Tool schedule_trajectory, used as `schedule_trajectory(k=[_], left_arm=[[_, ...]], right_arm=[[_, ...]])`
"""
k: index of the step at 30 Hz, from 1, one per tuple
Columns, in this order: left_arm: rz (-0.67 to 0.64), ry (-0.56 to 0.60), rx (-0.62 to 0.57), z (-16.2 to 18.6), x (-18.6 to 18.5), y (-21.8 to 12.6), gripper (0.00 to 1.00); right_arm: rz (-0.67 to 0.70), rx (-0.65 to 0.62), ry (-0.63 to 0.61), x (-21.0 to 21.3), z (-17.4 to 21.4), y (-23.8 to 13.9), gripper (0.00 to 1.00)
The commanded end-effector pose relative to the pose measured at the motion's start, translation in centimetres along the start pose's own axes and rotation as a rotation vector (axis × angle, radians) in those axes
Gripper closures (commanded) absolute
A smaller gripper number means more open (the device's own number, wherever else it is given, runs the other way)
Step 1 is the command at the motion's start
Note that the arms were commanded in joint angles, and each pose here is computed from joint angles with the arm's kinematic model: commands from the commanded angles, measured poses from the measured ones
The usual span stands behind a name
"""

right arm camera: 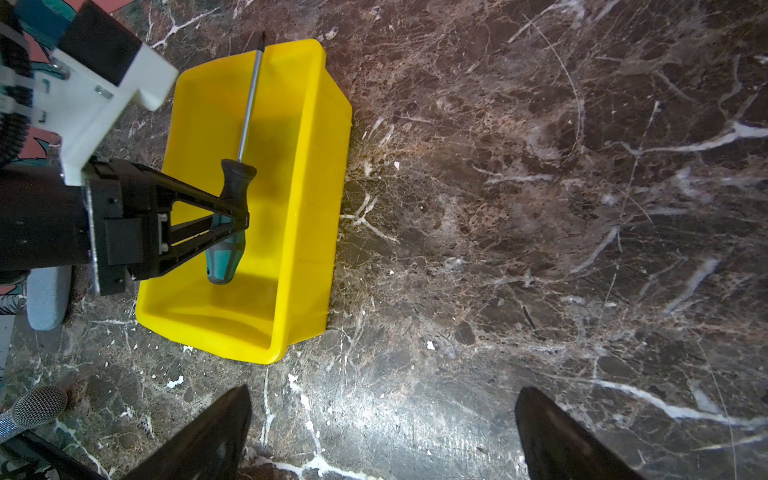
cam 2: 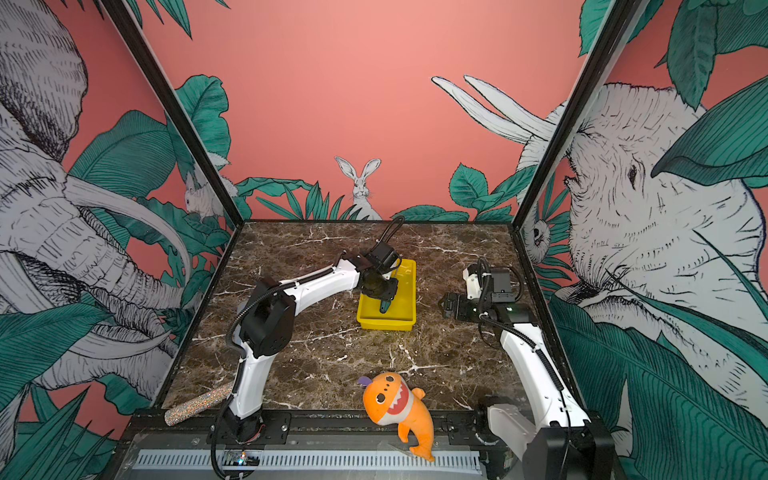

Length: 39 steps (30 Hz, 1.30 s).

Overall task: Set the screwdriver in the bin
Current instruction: 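Lift the screwdriver with the left gripper and carry it over the yellow bin, then lower the screwdriver into the yellow bin and open the left gripper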

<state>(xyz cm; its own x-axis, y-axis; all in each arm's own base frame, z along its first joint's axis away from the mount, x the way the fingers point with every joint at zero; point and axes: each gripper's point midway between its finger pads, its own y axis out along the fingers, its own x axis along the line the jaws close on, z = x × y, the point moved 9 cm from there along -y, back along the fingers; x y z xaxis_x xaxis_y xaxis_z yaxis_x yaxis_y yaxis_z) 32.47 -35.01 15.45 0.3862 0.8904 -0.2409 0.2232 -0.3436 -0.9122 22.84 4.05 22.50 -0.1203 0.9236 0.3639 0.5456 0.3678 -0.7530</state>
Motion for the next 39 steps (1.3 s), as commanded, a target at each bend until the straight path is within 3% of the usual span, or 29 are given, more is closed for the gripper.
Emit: schedule_trajectory(k=[1,9,15,22,29,39], left_arm=[[0.024,-0.019,0.005,-0.3,-0.3,-0.4,1.0],[0.014,-0.019,0.06,0.2,-0.1,0.3,0.99],[-0.001,-0.012,0.057,1.1,0.1,-1.4,0.99],[-0.052,0.048,0.057,1.9,0.8,-3.2,1.0],[-0.031,0.107,0.093,2.2,0.6,-2.5,1.0],[0.001,0.116,0.08,1.1,0.0,-0.7,0.88]], right_arm=[[0.007,-0.008,-0.01,-0.1,0.4,-0.3,0.01],[0.005,-0.002,-0.008,-0.2,0.5,0.0,0.01],[0.012,-0.003,-0.009,-0.3,0.6,0.0,0.01],[0.013,-0.002,-0.01,-0.3,0.5,0.1,0.01],[0.013,0.001,-0.008,-0.4,0.6,0.2,0.01],[0.019,0.005,-0.008,-0.4,0.7,0.2,0.01]])
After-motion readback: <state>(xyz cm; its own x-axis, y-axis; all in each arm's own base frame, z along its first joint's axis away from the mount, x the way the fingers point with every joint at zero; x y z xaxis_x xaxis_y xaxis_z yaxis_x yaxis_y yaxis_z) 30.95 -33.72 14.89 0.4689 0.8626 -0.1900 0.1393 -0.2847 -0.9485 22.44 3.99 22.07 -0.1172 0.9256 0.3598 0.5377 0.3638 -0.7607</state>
